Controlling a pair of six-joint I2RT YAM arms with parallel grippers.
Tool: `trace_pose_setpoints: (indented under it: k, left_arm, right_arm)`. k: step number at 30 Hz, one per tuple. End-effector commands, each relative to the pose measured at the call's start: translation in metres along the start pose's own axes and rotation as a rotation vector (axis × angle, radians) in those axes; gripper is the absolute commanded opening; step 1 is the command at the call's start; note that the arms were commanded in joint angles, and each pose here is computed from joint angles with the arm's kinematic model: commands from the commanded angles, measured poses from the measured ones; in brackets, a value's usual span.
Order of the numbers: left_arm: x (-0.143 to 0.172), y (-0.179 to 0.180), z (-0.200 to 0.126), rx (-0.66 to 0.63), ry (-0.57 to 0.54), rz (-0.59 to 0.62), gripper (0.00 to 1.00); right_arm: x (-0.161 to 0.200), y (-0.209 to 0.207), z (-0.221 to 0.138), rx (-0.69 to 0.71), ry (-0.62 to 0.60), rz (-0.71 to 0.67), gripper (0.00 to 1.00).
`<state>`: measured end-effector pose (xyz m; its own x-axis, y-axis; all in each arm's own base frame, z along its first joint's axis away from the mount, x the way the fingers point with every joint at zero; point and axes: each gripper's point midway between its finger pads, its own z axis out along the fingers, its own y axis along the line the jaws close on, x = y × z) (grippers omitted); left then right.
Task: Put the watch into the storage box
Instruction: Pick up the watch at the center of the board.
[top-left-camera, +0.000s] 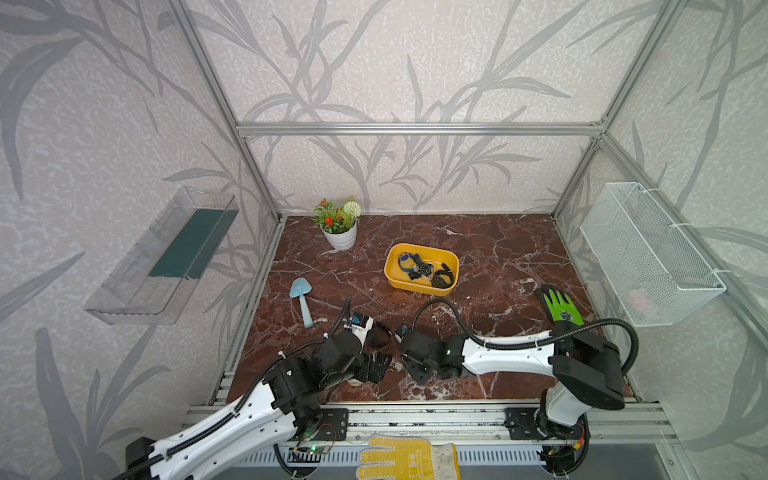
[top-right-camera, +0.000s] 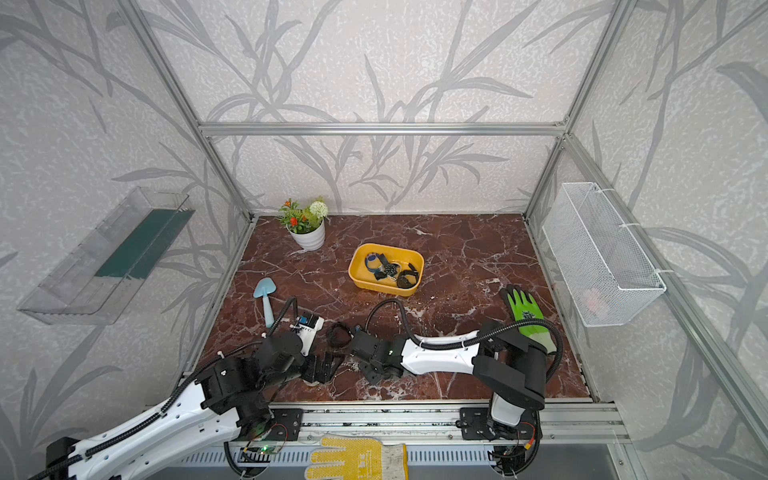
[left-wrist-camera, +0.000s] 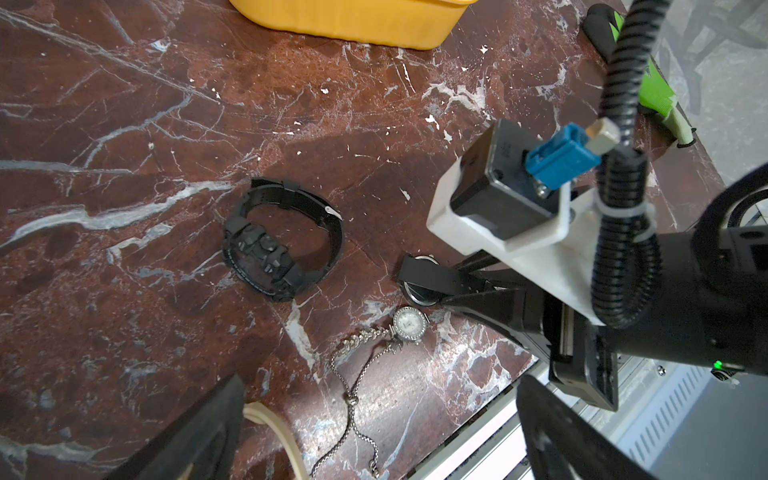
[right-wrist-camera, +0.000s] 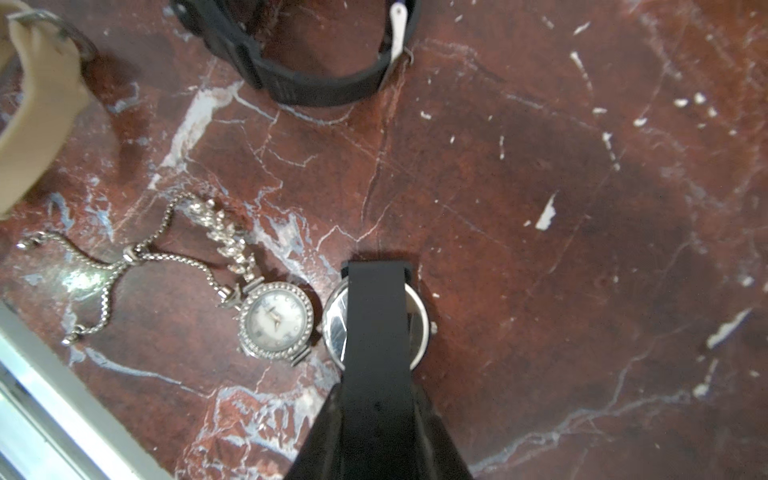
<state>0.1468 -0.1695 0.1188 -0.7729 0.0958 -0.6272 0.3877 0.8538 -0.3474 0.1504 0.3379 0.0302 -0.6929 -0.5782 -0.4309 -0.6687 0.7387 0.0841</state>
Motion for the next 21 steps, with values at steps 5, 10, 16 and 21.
trace_pose_setpoints:
  k: [5,10,16,21]
  left_arm:
    - [-0.007,-0.003,0.0,0.0,-0.017,0.024,0.99]
    - [-0.014,-0.009,0.002,0.009,-0.024,0.056,0.99]
    - [-0.025,-0.018,0.005,0.02,-0.039,0.111,0.99]
    - [-0.036,-0.026,0.009,0.027,-0.054,0.153,0.99]
  right_arm:
    - [-0.017,-0.009,-0.034,0.023,-0.078,0.016,0.26]
    - [-0.027,-0.016,-0.054,0.032,-0.118,0.031,0.26]
    - [-0.045,-0.034,-0.075,0.019,-0.167,0.076,0.26]
    - [-0.061,-0.054,-0.088,0.026,-0.209,0.107,0.26]
